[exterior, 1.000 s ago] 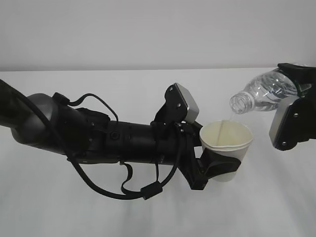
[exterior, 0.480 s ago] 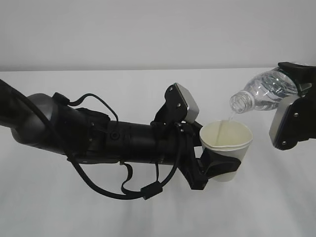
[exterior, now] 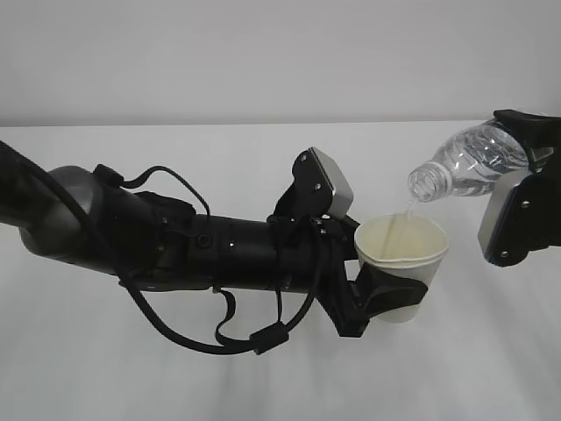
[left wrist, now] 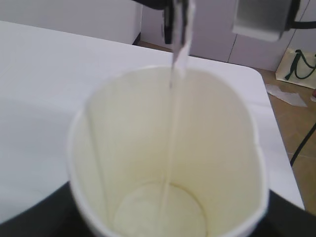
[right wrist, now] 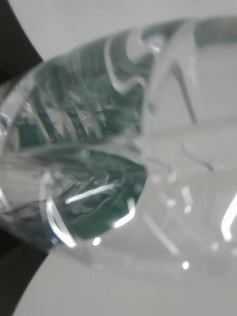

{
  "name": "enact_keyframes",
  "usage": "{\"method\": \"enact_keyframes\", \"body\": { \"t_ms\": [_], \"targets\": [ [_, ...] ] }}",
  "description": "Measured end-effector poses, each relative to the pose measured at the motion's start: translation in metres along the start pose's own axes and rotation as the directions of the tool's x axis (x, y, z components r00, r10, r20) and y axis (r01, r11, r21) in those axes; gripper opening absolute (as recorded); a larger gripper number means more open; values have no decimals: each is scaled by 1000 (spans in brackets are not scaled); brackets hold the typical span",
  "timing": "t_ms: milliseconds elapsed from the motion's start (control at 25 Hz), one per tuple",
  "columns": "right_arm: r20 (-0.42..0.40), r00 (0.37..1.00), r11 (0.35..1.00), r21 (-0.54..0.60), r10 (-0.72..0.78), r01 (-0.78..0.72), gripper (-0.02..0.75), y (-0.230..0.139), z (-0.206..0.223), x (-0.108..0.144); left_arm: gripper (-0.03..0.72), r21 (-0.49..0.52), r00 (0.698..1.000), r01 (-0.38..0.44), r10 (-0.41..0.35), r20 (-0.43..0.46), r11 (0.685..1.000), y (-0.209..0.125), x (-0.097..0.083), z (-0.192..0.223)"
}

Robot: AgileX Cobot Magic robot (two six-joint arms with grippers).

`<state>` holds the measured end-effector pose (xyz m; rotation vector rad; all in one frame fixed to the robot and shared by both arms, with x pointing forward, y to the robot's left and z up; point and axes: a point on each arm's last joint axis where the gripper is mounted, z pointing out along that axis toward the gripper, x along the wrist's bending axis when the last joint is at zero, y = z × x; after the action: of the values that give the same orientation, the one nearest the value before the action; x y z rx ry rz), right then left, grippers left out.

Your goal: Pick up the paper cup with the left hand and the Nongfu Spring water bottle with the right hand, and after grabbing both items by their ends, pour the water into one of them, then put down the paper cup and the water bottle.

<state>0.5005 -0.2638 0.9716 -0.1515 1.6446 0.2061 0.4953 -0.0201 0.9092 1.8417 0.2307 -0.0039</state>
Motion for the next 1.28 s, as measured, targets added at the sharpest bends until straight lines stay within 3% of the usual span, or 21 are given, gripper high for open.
{"method": "enact_keyframes", "body": {
  "t_ms": [1280],
  "targets": [
    [3,1000,1000,0,-9,9,407,0,0,0,482,0,1000,1,-1,0,1000,0,0,0]
  ]
}}
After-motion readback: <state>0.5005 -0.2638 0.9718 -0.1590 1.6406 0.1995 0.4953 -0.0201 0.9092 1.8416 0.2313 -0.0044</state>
